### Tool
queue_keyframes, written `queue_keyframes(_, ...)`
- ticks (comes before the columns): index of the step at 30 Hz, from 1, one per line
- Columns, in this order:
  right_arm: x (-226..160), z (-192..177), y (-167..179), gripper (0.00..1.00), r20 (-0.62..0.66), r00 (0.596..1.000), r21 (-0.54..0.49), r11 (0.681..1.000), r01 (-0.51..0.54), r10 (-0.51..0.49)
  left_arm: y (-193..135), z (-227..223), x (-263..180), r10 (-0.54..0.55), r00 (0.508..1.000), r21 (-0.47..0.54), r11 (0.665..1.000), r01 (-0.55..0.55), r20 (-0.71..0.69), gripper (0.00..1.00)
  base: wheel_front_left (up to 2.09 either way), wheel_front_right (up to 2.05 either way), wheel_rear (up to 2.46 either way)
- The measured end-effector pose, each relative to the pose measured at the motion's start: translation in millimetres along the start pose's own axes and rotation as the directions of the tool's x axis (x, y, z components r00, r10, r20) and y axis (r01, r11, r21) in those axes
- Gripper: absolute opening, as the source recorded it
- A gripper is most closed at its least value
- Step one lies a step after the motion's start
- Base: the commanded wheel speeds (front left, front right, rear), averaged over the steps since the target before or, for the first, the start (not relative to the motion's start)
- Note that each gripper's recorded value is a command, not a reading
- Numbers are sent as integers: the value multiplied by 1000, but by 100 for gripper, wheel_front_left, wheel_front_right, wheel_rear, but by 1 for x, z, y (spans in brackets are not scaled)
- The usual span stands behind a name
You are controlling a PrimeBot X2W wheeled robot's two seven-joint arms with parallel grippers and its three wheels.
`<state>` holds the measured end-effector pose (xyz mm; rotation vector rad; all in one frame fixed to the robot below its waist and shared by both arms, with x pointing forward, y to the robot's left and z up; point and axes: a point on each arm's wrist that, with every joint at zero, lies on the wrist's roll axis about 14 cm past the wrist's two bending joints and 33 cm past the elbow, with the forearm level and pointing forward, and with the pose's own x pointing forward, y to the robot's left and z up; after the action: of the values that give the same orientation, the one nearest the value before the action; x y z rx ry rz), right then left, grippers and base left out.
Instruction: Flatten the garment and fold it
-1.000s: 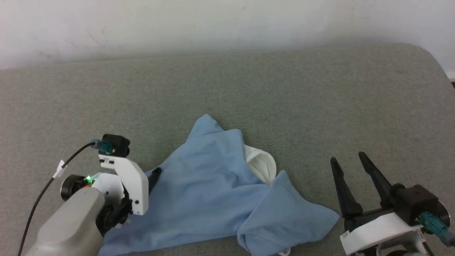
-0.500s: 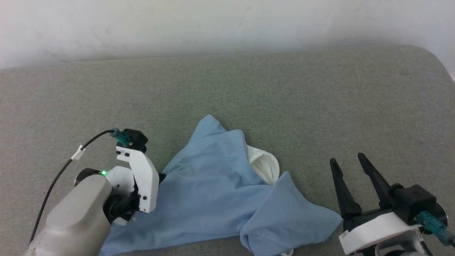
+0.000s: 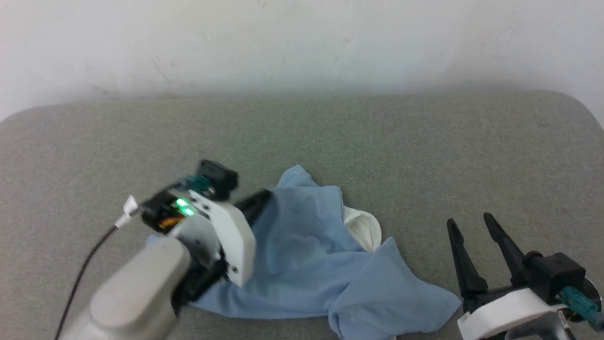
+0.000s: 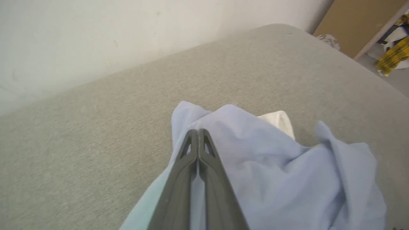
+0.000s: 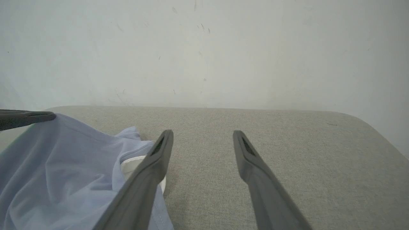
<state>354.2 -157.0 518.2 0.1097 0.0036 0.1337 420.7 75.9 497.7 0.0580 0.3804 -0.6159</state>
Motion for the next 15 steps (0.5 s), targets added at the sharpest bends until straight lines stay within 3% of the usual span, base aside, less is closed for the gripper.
queue_keyframes(4, -3, 4, 5, 100, 12, 1000, 1, 1000, -13, 13, -64, -16, -19, -151, 988, 1, 989, 151, -25, 0, 0, 0, 0)
queue_keyframes(8, -6, 6, 10, 100, 15, 1000, 0, 1000, -28, 28, -131, -66, -46, -317, 932, -57, 948, 312, -173, 0, 0, 0, 0)
queue_keyframes(15, -10, 11, 16, 100, 25, 999, -3, 999, -44, 45, -195, -115, -83, -478, 821, -162, 878, 450, -312, 0, 0, 0, 0)
